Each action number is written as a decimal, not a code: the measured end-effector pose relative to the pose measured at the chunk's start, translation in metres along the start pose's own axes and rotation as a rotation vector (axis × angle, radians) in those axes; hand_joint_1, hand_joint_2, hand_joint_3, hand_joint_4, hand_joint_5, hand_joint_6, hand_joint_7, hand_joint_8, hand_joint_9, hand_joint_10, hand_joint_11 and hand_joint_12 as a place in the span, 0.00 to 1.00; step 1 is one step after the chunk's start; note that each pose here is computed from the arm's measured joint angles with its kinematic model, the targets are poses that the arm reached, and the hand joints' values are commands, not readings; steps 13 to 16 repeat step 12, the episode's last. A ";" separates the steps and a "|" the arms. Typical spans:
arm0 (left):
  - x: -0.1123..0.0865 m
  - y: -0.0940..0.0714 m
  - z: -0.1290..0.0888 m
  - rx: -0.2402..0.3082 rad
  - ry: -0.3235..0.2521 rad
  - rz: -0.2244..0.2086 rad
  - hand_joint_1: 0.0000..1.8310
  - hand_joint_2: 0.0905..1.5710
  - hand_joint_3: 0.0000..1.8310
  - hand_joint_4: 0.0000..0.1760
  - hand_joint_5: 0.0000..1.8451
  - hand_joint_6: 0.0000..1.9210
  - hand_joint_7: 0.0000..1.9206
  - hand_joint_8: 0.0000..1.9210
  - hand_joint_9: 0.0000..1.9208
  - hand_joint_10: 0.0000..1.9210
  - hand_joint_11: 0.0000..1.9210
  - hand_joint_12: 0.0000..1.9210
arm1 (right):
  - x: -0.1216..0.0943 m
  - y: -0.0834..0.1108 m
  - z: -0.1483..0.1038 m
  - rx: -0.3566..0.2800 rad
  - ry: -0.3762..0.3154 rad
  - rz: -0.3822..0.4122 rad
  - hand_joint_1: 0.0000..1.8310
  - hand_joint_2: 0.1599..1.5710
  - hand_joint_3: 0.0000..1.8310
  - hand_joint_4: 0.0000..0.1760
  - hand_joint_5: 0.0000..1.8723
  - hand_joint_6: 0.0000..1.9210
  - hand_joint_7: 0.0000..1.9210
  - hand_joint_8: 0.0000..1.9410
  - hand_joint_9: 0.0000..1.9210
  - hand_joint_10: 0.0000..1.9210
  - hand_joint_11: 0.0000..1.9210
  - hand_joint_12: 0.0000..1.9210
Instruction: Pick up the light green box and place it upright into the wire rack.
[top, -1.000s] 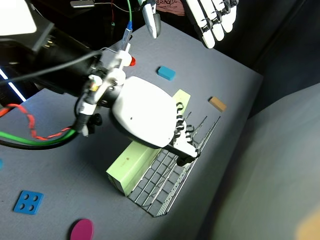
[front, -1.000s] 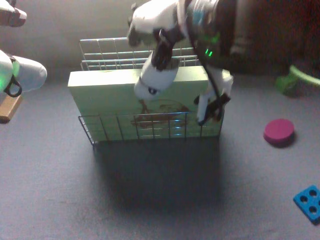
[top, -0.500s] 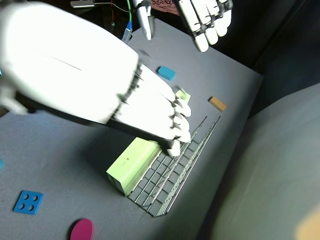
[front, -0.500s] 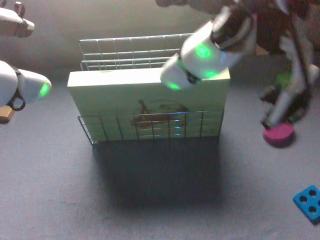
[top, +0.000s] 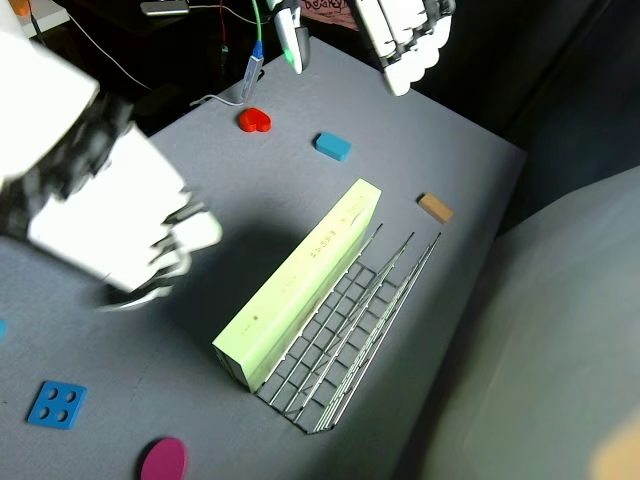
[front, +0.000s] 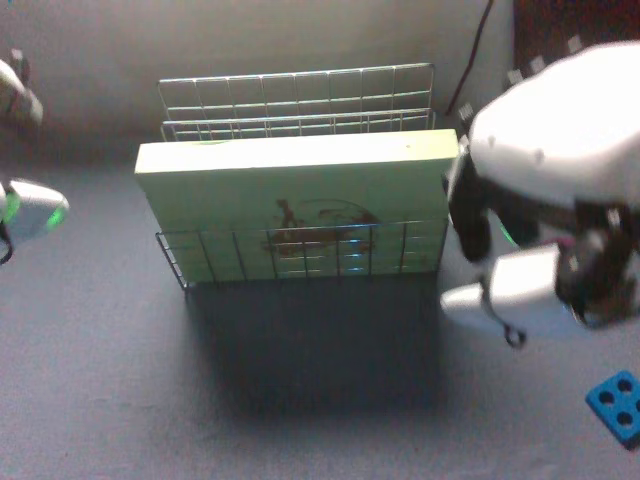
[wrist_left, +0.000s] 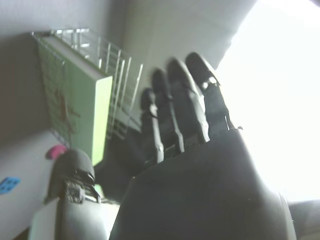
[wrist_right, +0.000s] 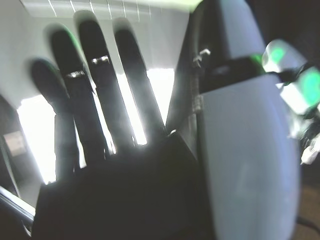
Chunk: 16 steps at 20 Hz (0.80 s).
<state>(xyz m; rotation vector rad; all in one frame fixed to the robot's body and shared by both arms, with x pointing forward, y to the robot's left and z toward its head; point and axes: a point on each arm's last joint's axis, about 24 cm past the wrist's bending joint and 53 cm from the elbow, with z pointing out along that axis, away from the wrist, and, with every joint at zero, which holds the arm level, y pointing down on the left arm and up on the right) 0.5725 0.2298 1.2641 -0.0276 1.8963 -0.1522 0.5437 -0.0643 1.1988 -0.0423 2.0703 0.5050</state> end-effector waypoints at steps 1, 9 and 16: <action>0.001 0.000 0.000 0.002 0.005 0.005 0.35 0.75 0.00 0.00 0.35 0.67 0.37 0.77 0.40 0.95 0.48 0.96 | 0.005 -0.002 -0.001 0.000 0.009 0.001 0.40 0.70 0.00 0.00 0.39 0.99 0.44 0.99 0.55 1.00 0.67 1.00; 0.002 0.000 0.000 0.001 0.009 0.014 0.35 0.83 0.00 0.99 0.74 1.00 0.75 1.00 0.79 1.00 0.85 1.00 | 0.013 -0.004 0.004 -0.018 -0.007 -0.030 0.34 0.86 0.00 0.89 0.69 1.00 0.77 1.00 0.87 1.00 0.96 1.00; 0.002 0.000 0.000 0.001 0.008 0.012 0.36 0.84 0.00 1.00 0.72 1.00 0.75 1.00 0.78 1.00 0.85 1.00 | 0.009 0.002 0.004 -0.042 -0.026 -0.029 0.35 0.87 0.00 1.00 0.69 1.00 0.77 1.00 0.87 1.00 0.95 1.00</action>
